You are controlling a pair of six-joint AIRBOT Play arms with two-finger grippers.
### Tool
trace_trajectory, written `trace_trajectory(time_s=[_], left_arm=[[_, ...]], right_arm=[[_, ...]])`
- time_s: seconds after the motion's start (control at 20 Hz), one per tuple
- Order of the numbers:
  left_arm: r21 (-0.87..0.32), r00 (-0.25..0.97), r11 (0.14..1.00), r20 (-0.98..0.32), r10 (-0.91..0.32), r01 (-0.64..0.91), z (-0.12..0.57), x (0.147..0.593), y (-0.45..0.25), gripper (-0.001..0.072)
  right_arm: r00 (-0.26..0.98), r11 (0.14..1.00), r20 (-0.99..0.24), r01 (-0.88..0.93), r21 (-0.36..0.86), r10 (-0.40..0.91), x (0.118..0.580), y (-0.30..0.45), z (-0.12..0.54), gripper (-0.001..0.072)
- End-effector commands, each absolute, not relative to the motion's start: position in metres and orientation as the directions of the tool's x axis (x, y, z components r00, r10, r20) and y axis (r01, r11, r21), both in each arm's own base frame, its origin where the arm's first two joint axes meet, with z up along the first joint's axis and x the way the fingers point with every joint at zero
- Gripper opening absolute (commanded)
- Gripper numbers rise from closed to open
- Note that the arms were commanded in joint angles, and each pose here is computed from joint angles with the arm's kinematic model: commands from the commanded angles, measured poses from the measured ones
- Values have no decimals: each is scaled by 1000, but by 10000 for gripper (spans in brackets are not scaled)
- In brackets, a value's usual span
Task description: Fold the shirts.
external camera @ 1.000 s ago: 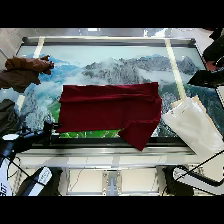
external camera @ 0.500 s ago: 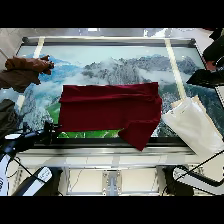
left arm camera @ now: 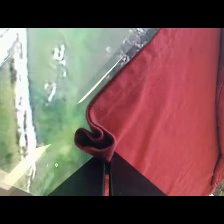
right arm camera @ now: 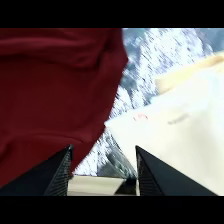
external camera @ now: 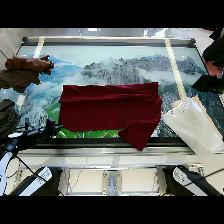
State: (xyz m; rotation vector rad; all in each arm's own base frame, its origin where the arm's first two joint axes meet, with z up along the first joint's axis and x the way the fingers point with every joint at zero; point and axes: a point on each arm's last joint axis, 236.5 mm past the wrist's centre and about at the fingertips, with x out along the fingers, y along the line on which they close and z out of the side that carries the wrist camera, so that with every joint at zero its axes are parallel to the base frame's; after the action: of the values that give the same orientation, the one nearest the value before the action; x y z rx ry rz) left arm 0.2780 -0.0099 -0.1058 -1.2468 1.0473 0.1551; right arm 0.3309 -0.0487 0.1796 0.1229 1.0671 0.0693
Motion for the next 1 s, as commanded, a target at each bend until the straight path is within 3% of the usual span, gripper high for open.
trace_trajectory(time_s=[0.0, 0.1, 0.25, 0.3, 0.35, 0.4, 0.6, 0.95], left_arm=[[-701, 559, 377, -711, -426, -605, -105, 280, -11, 11], [-703, 558, 376, -710, -430, -604, -104, 280, -12, 11], [-704, 553, 377, -708, -439, -602, -104, 278, -14, 10], [-704, 552, 377, -708, -441, -601, -104, 278, -14, 11], [-705, 551, 376, -706, -444, -601, -104, 278, -15, 11], [-707, 550, 376, -705, -448, -600, -103, 278, -16, 10], [-710, 547, 384, -702, -456, -591, -103, 277, -18, 11], [-711, 546, 394, -701, -459, -582, -102, 277, -18, 11]], right_arm=[[450, 990, -892, 105, 93, 36, 285, -63, 124, 441], [351, 945, -916, 183, 271, 195, 251, -34, 42, 369], [263, 746, -807, 309, 590, 529, 221, 36, -39, 374], [285, 675, -756, 340, 655, 590, 225, 50, -49, 397], [311, 613, -714, 368, 699, 628, 231, 59, -57, 486], [330, 568, -686, 390, 724, 648, 238, 62, -62, 514], [343, 509, -675, 460, 727, 654, 250, 58, -81, 513], [237, 621, -740, 419, 663, 630, 243, 80, -110, 510]])
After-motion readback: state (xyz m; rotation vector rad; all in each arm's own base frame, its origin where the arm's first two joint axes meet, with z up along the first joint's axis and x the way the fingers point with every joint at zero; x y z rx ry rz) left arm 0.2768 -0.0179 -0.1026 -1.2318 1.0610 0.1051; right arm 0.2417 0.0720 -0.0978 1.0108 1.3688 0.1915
